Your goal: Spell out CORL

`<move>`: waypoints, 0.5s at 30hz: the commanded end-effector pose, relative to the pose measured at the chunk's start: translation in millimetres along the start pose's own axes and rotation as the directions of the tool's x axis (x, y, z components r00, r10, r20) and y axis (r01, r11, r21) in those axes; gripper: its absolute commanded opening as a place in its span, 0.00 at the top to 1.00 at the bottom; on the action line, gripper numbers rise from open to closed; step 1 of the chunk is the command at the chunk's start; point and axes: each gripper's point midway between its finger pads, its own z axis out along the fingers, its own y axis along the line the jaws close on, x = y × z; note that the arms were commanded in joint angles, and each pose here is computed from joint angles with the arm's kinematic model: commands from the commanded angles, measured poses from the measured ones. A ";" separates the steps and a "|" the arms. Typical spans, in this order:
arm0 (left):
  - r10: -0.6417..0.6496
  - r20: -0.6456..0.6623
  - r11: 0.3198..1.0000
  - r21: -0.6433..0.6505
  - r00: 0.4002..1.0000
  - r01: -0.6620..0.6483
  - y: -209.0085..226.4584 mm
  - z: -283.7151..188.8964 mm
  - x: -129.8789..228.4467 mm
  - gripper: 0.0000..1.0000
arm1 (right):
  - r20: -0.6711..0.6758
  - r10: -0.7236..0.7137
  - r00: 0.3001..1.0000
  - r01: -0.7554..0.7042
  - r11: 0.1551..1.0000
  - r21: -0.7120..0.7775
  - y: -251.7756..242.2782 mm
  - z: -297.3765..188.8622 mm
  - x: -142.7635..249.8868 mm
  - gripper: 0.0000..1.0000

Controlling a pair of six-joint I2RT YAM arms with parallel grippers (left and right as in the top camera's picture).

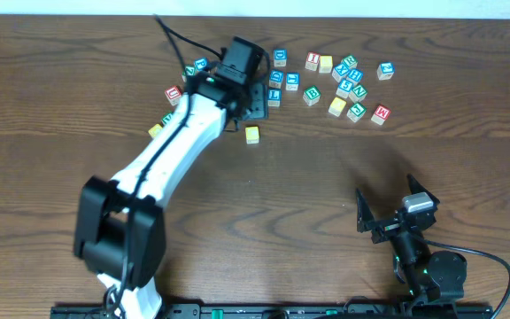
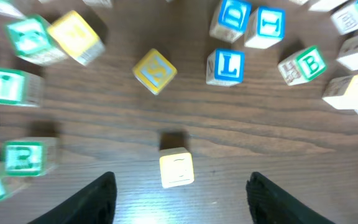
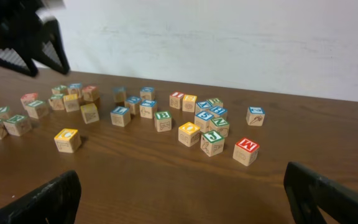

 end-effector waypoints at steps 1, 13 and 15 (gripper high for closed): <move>0.034 0.042 0.999 -0.015 0.999 -0.034 12.3 -22.6 -12.6 0.30 | 0.002 0.007 1.000 -0.007 1.000 -0.003 0.4 -0.2 0.5 0.01; 0.031 -0.032 0.998 -0.049 0.999 -0.032 25.2 -35.1 6.0 0.26 | 0.002 0.007 1.000 -0.007 1.000 -0.003 0.4 -0.1 0.6 0.01; 0.031 -0.039 0.998 -0.052 0.999 -0.033 25.9 -35.2 7.7 0.26 | 0.002 0.007 1.000 -0.007 1.000 -0.003 0.4 -0.2 0.5 0.01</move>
